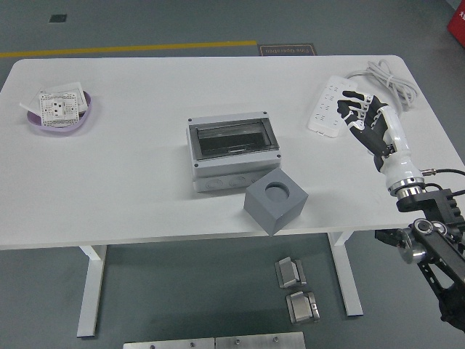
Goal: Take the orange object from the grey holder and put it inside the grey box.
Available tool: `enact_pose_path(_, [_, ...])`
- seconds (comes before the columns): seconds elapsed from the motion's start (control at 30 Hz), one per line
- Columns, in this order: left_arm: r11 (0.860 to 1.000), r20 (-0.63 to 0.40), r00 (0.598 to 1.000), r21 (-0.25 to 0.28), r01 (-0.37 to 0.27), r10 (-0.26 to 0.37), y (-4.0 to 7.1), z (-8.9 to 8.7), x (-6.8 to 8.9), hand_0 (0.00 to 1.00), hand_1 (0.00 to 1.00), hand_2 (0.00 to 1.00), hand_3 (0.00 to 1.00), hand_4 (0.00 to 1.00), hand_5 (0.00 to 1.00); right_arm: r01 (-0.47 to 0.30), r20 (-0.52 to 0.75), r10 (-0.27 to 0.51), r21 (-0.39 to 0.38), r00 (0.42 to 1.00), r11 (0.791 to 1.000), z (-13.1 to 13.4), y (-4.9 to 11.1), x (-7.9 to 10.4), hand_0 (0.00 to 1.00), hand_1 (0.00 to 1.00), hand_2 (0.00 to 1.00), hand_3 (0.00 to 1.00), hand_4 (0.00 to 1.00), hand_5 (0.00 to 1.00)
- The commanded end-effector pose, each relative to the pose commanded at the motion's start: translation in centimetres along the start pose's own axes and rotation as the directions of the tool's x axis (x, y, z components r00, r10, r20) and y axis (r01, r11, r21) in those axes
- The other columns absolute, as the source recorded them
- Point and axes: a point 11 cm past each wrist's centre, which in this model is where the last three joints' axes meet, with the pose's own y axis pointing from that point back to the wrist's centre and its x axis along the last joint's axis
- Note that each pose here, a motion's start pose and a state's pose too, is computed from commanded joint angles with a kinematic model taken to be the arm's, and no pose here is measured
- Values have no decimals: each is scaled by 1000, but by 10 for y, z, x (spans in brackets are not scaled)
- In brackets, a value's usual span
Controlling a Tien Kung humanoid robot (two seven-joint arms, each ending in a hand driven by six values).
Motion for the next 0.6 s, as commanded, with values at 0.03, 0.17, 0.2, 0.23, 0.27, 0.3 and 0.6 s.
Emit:
enact_pose_path(0.03, [1000, 0, 1000, 2, 0, 0, 0, -1, 0, 704, 687, 523, 754, 758, 323, -1, -17, 1, 2, 1000, 1000, -1, 0, 0, 692, 657, 694, 708, 774, 413])
enact_pose_path(0.17, [1000, -3, 1000, 7, -3, 3, 0, -3, 2, 704, 687, 523, 754, 758, 323, 4, -98, -3, 11, 995, 1000, -3, 0, -2, 692, 657, 694, 708, 774, 413])
enact_pose_path(0.2, [1000, -4, 1000, 7, -4, 4, 0, -3, 2, 704, 687, 523, 754, 758, 323, 7, -118, -6, 12, 993, 1000, -3, 0, -3, 692, 657, 694, 708, 774, 413])
enact_pose_path(0.23, [1000, -5, 1000, 7, -4, 4, 0, -4, 2, 704, 686, 523, 753, 758, 323, 10, -135, -8, 14, 991, 1000, -3, 0, -4, 692, 660, 697, 712, 777, 399])
enact_pose_path(0.27, [1000, -5, 1000, 8, -5, 5, 0, -4, 2, 704, 686, 523, 753, 758, 323, 14, -154, -11, 16, 988, 1000, -3, -1, -5, 692, 660, 697, 712, 777, 399])
enact_pose_path(0.3, [1000, -5, 1000, 10, -4, 5, -1, -5, 2, 704, 686, 523, 753, 758, 323, 19, -176, -15, 18, 984, 1000, -4, -1, -6, 692, 660, 697, 712, 777, 399])
enact_pose_path(0.6, [999, -9, 1000, 31, -9, 9, -2, -13, 3, 704, 686, 523, 753, 758, 323, 34, -201, -29, 21, 979, 999, -4, -3, -11, 696, 661, 703, 724, 779, 389])
